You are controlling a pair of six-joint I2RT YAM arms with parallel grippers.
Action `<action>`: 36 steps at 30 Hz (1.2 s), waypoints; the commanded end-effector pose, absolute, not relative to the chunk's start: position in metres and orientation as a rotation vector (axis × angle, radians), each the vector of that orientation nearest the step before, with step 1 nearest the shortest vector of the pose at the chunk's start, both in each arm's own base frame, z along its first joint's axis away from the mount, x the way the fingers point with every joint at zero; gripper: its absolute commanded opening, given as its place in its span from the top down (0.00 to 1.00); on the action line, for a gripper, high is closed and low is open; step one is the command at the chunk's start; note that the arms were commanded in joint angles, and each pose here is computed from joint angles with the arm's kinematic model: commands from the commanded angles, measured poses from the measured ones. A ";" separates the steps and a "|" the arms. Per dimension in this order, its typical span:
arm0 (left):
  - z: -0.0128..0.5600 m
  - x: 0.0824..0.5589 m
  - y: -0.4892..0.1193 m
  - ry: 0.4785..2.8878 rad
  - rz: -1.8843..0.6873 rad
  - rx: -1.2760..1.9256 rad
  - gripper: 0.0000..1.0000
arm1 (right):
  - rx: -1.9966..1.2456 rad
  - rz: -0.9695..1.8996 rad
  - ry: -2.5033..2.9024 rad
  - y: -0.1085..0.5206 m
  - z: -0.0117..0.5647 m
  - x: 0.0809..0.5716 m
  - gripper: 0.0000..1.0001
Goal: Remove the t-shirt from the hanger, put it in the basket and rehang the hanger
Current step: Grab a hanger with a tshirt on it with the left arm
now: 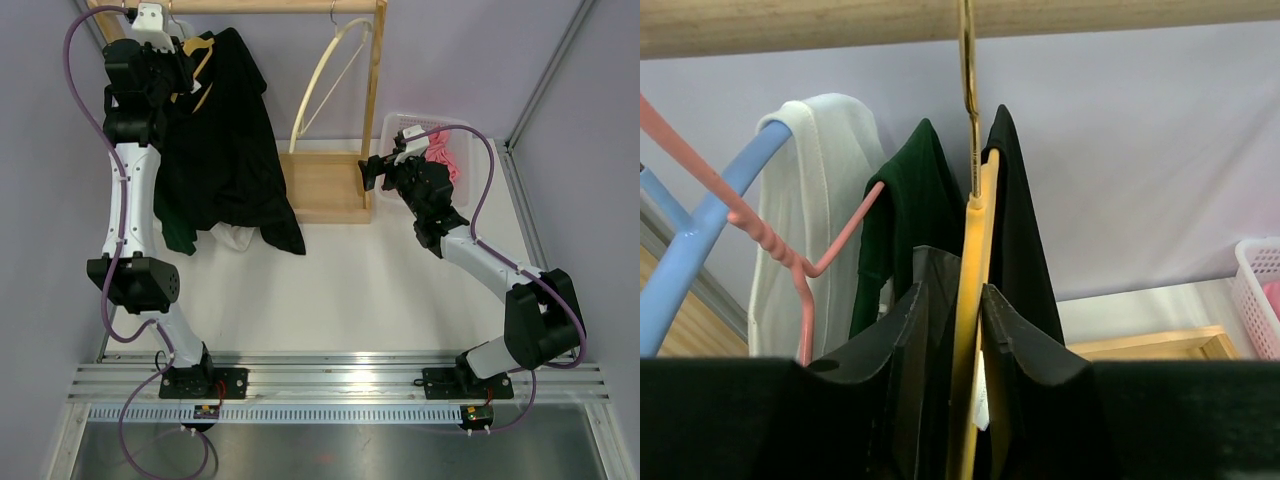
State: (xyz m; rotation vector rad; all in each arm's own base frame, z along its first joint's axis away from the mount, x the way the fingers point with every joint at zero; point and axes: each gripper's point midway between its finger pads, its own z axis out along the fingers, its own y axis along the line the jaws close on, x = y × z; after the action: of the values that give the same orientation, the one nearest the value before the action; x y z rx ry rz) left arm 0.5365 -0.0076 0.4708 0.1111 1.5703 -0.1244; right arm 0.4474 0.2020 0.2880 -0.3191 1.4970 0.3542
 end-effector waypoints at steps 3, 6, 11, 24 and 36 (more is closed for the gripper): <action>0.519 0.521 -0.006 1.438 -0.093 0.104 0.74 | -0.328 0.371 1.428 0.207 0.317 0.444 0.01; 0.517 0.522 -0.004 1.440 -0.087 0.098 0.89 | -0.328 0.370 1.431 0.206 0.316 0.445 0.01; 0.524 0.520 -0.006 1.420 -0.096 0.106 1.00 | -0.330 0.371 1.431 0.206 0.316 0.445 0.01; 0.578 0.510 -0.016 1.285 -0.154 0.084 1.00 | -0.328 0.373 1.431 0.208 0.317 0.446 0.00; 0.608 0.465 -0.032 1.219 -0.217 0.139 1.00 | -0.340 0.399 1.438 0.215 0.315 0.450 0.00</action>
State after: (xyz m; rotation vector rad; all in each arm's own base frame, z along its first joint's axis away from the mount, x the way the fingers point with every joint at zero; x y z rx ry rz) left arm 0.5140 -0.0229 0.5271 0.0879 1.4522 -0.2006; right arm 0.4483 0.2044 0.2955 -0.3235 1.4825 0.3641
